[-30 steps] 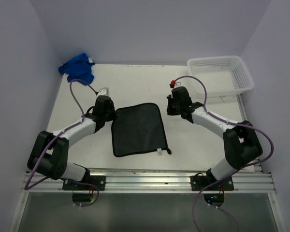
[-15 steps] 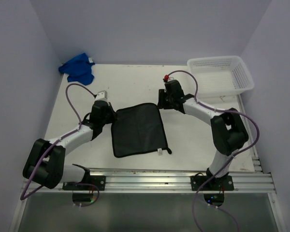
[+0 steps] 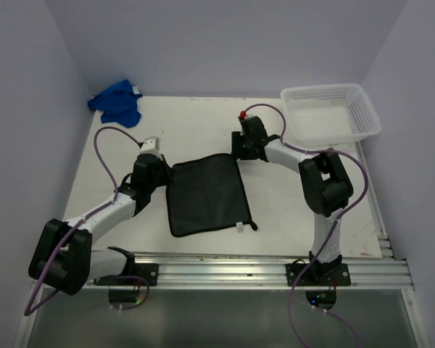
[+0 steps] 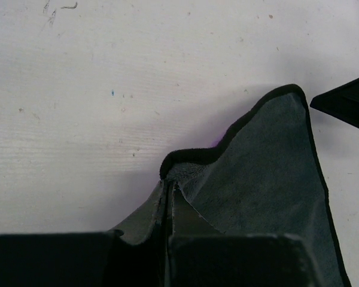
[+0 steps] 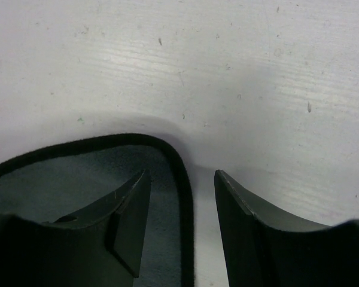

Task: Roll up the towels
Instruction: Fold the towel

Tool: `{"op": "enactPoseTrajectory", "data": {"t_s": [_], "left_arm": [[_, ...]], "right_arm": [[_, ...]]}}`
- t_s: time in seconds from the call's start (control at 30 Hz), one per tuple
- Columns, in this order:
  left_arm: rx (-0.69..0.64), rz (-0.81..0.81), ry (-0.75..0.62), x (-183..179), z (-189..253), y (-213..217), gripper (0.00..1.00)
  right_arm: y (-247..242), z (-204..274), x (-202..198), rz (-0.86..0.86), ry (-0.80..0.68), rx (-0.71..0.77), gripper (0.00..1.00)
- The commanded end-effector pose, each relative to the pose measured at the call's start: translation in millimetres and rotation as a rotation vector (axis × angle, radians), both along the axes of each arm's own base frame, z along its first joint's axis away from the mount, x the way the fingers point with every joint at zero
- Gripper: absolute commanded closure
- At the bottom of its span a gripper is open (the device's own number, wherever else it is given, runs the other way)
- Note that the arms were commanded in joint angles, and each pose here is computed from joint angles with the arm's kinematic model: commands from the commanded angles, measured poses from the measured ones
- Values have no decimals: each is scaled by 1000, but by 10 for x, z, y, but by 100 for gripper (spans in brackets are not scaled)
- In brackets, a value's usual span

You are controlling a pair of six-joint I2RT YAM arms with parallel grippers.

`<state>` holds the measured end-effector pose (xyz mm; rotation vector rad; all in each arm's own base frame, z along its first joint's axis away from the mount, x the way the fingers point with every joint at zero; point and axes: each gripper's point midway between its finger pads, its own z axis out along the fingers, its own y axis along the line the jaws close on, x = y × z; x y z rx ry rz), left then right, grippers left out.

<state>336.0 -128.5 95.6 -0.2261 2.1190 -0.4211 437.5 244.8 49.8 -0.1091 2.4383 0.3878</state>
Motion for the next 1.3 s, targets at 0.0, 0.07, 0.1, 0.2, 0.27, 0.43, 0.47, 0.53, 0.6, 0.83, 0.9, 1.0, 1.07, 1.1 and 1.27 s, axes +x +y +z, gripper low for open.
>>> {"op": "enactPoseTrajectory", "data": {"t_s": [0.0,0.07,0.1,0.2,0.27,0.43,0.47,0.53,0.6,0.83,0.9,1.0,1.07,1.1,1.27], "left_arm": [[21,-5,-60,71,116,24,100],[20,-10,-62,72,127,16,100],[20,-9,-64,80,135,16,100],[24,-12,-59,90,127,11,100],[27,-12,-55,99,116,8,100],[35,-10,-33,111,49,9,100],[35,-7,-33,115,51,9,100],[37,-6,-24,122,27,9,100],[37,-5,-20,134,18,4,100],[29,-2,-2,179,-14,-26,100],[27,-2,2,190,-19,-35,100],[28,-1,3,208,-17,-38,100],[29,1,3,216,-15,-38,100],[29,1,3,220,-14,-40,100],[30,3,7,226,-17,-40,100]], "right_arm": [[61,7,113,28,-15,15,49],[77,-31,141,33,-13,12,49],[79,-95,141,35,-1,6,49],[123,-134,162,50,6,9,49],[157,-170,142,65,14,19,50],[185,-234,119,77,24,32,53],[177,-269,110,77,32,26,53],[163,-318,87,76,41,12,56],[144,-377,58,75,54,-1,58],[166,-536,-22,89,82,-43,69],[155,-560,-27,91,87,-51,76],[152,-539,-30,91,87,-58,88],[146,-486,-16,90,74,-59,95],[147,-465,-14,90,72,-58,100],[135,-324,6,84,48,-61,100]]}}
